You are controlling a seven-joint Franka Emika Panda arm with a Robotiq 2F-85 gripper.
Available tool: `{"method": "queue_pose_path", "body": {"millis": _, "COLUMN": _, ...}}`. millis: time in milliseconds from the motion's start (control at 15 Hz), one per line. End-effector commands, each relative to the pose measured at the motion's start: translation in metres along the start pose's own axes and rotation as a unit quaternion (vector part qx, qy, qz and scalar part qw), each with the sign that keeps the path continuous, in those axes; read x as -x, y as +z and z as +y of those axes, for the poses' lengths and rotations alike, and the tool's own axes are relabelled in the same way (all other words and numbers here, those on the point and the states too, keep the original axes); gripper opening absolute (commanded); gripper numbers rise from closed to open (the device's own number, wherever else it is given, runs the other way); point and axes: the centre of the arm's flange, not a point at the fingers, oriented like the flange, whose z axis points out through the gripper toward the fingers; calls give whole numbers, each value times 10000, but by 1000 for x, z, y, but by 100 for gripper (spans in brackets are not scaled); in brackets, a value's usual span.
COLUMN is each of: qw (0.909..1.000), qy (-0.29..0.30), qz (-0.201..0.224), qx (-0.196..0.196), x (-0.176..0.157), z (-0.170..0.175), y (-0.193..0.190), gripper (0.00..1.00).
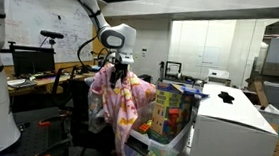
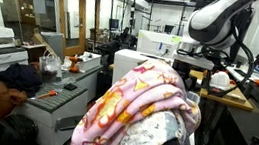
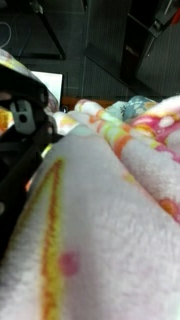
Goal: Pick up the blanket and put it on the chair
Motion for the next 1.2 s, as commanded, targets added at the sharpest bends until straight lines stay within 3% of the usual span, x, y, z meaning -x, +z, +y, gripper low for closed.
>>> {"method": "queue_pose_path", "body": {"millis": 0, "qw": 9960, "qy": -666, "qz": -386, "qx": -447, "x": 26, "z": -21, "y": -25, "gripper": 100}}
{"method": "queue_pose_path", "body": {"millis": 400, "qw": 9819, "qy": -1445, "qz": -997, "qx": -708, "x": 50, "z": -41, "y": -44, "gripper": 100}}
{"method": "queue_pose_path", "body": {"millis": 533, "qw": 9729, "qy": -1681, "qz": -1423, "qx": -702, "x": 59, "z": -44, "y": -46, "gripper": 100}}
{"method": "queue_pose_path", "body": {"millis": 933, "qw": 9587, "qy": -1875, "qz": -2130, "qx": -173, "x": 79, "z": -30, "y": -42, "gripper": 100}}
{"method": "queue_pose_path", "body": {"millis": 1133, "qw": 9524, "qy": -1885, "qz": -2392, "qx": -139, "x": 82, "z": -21, "y": -47, "gripper": 100}}
